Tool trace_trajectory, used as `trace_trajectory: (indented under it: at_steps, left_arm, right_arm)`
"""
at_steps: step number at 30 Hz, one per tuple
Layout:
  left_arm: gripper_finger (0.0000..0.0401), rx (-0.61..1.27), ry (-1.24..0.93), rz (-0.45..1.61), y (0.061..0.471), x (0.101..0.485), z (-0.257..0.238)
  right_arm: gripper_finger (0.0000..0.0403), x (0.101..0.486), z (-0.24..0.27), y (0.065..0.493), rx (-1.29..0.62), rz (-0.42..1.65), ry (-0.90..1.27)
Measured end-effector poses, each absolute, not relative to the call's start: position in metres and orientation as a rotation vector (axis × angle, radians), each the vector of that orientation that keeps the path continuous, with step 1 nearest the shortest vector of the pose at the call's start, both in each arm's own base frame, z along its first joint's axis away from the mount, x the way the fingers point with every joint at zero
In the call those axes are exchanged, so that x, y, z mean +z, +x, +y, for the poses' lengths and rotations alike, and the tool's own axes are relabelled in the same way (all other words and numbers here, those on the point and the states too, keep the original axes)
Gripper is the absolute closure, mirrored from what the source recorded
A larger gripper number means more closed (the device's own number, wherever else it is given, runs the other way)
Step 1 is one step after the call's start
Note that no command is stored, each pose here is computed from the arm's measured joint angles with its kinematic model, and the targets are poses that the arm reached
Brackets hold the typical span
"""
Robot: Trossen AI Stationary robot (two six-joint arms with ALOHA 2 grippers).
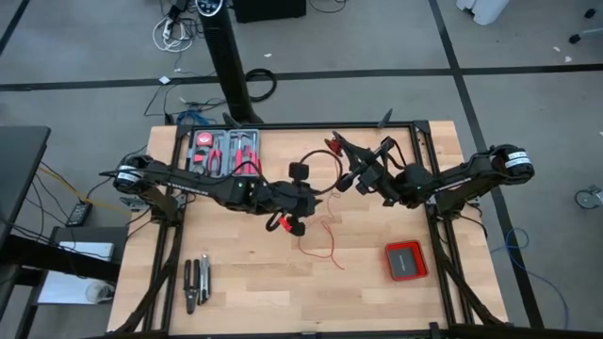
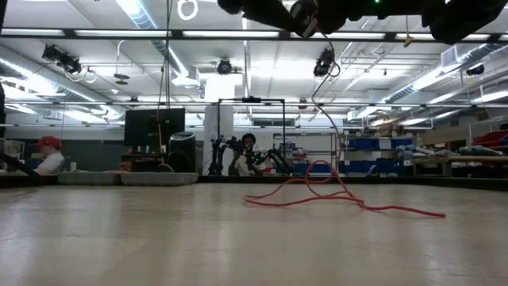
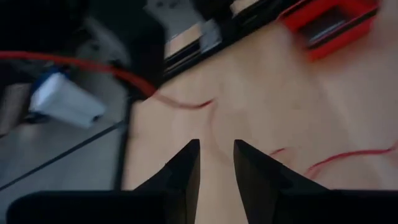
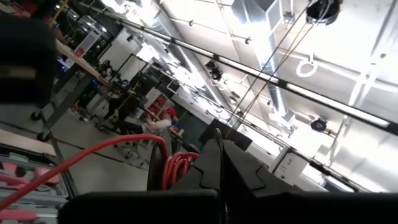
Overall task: Coil cords
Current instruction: Coil the red wire onto the spool
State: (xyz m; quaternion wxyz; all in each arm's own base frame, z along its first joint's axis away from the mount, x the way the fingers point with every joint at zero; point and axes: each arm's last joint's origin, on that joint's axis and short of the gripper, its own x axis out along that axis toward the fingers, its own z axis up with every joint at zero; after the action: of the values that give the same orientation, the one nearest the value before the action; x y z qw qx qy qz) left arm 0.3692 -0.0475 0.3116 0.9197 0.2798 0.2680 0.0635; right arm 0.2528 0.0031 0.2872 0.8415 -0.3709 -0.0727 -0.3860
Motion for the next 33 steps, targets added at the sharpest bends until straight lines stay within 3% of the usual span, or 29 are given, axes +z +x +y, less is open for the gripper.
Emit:
trace_trajectory:
  at_steps: [5, 15, 24, 33]
  left_arm:
    - [0.0300, 0.275, 0.665, 0.588, 0.367, 0.314, -0.043]
    - [0.0300, 0.532, 0.714, 0.456, 0.373, 0.335, -0.027]
    - [0.0300, 0.490, 0.748, 0.447, 0.363, 0.348, -0.017]
    - [0.0300, 0.346, 0.582, 0.402, 0.337, 0.361, 0.009]
  right_arm:
    - [0.0403, 0.280, 0.003, 0.246, -0.828, -0.168, -0.792]
    - [0.0403, 0.273, 0.004, 0.244, -0.801, -0.170, -0.795]
    - [0.0403, 0.272, 0.015, 0.245, -0.745, -0.179, -0.795]
    - [0.0403, 0.268, 0.019, 0.247, -0.697, -0.163, -0.769]
